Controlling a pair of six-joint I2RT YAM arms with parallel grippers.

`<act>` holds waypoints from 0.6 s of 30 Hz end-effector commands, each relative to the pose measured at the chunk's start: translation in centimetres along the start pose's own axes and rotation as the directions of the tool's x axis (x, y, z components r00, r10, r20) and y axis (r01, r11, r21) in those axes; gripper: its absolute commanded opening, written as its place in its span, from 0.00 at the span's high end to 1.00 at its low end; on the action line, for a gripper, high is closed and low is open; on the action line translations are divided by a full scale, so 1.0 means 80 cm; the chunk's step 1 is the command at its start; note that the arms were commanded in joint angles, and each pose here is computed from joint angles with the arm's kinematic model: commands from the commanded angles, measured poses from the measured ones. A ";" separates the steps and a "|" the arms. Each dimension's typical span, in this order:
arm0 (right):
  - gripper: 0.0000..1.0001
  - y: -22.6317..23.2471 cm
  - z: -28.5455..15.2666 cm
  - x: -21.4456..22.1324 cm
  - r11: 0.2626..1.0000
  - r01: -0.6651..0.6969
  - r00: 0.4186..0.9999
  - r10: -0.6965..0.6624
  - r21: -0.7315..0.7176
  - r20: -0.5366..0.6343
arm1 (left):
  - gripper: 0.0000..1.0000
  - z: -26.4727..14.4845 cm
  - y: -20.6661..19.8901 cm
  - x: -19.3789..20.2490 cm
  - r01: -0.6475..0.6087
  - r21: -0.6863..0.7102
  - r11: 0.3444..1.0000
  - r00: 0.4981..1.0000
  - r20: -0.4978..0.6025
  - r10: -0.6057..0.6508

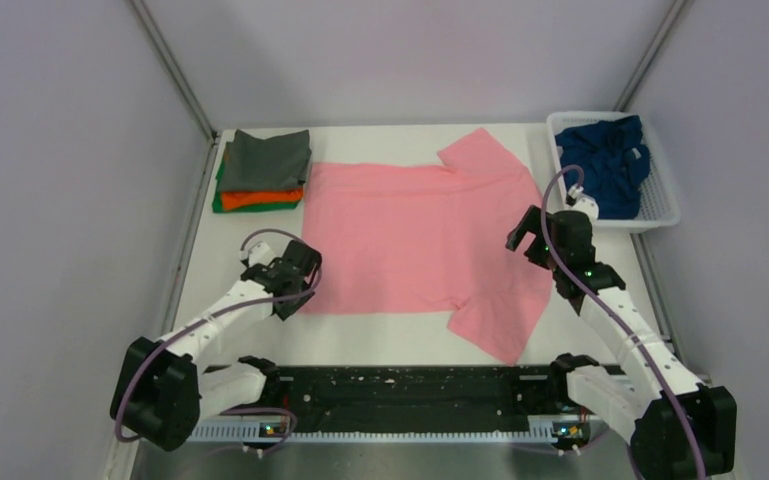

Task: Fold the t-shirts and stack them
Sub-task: Grab the side of the flattened tshirt closest away from the robot with both arms

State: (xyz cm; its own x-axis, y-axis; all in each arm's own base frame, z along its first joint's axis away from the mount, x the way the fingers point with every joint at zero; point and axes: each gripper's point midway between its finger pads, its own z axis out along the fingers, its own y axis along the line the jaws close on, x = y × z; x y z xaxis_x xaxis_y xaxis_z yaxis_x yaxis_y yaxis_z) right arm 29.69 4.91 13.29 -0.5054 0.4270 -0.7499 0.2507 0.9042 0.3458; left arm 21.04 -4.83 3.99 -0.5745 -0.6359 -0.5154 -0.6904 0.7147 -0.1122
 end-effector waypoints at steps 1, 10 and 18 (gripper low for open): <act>0.01 0.010 -0.006 -0.020 1.000 0.004 0.999 -0.003 -0.019 0.043 | 0.51 0.002 0.000 -0.009 0.038 0.004 0.999 0.999 0.035 -0.038; 0.01 0.011 -0.004 -0.018 1.000 0.008 0.999 -0.007 -0.018 0.034 | 0.53 0.035 -0.002 0.011 0.007 -0.065 0.998 1.000 -0.023 -0.009; 0.01 0.008 -0.006 -0.014 1.000 0.019 1.000 -0.019 -0.009 0.021 | 0.74 0.045 -0.002 0.023 -0.020 -0.102 0.995 0.997 -0.072 0.013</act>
State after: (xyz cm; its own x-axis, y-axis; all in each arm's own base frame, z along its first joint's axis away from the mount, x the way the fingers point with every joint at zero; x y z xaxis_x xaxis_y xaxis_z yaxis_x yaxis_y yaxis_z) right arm 29.38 4.85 12.97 -0.5201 0.4197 -0.7439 0.2536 0.9075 0.3348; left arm 22.67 -5.05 1.59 -0.5899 -0.6362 -0.4973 -0.7118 0.7005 -0.0516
